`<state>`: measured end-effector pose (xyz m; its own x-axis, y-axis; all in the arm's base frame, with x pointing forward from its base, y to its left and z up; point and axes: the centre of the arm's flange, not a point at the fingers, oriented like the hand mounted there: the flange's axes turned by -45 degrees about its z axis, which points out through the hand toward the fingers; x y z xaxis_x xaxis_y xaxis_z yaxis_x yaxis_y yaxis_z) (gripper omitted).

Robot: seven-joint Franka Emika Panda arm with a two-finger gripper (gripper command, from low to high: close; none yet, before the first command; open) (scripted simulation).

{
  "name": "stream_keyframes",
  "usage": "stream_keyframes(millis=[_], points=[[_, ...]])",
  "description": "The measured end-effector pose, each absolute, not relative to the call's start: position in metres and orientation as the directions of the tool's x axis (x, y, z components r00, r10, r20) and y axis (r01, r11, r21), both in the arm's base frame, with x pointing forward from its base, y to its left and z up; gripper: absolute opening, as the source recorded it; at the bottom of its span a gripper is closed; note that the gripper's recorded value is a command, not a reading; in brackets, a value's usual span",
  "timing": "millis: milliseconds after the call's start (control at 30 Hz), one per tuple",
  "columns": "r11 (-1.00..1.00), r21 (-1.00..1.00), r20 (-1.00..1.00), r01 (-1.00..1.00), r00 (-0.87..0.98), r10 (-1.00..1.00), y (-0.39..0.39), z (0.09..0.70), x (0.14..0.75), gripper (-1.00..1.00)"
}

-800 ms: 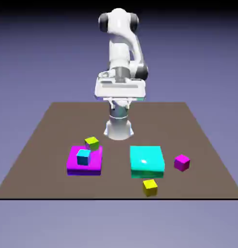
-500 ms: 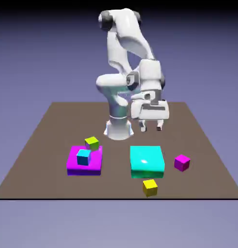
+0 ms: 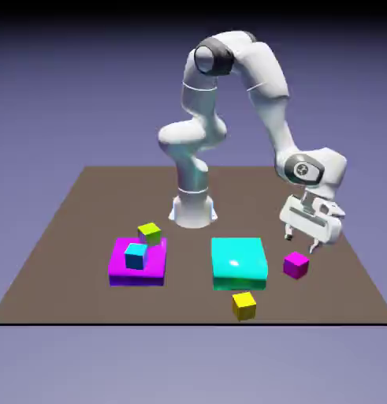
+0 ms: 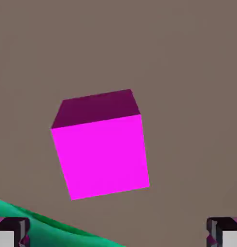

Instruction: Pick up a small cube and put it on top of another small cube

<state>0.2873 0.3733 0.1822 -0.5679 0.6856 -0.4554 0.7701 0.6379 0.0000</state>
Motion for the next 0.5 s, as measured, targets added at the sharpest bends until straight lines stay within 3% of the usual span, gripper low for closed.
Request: stream_keyframes(millis=[133, 167, 233, 367, 500], points=[[0.637, 0.001, -0.456, 0.770, -0.567, 0.686, 0.359, 0.126, 0.301, 0.00], [0.638, 0.000, -0.455, 0.770, -0.568, 0.686, 0.356, 0.118, 0.302, -1.00], [0.638, -0.001, -0.455, 0.770, -0.568, 0.686, 0.356, 0.118, 0.302, -1.00], [0.637, -0.001, -0.455, 0.771, -0.567, 0.686, 0.371, 0.174, 0.290, -1.00], [0.562, 0.000, -0.499, 0.827, -0.487, 0.717, 0.303, 0.205, 0.347, -1.00]])
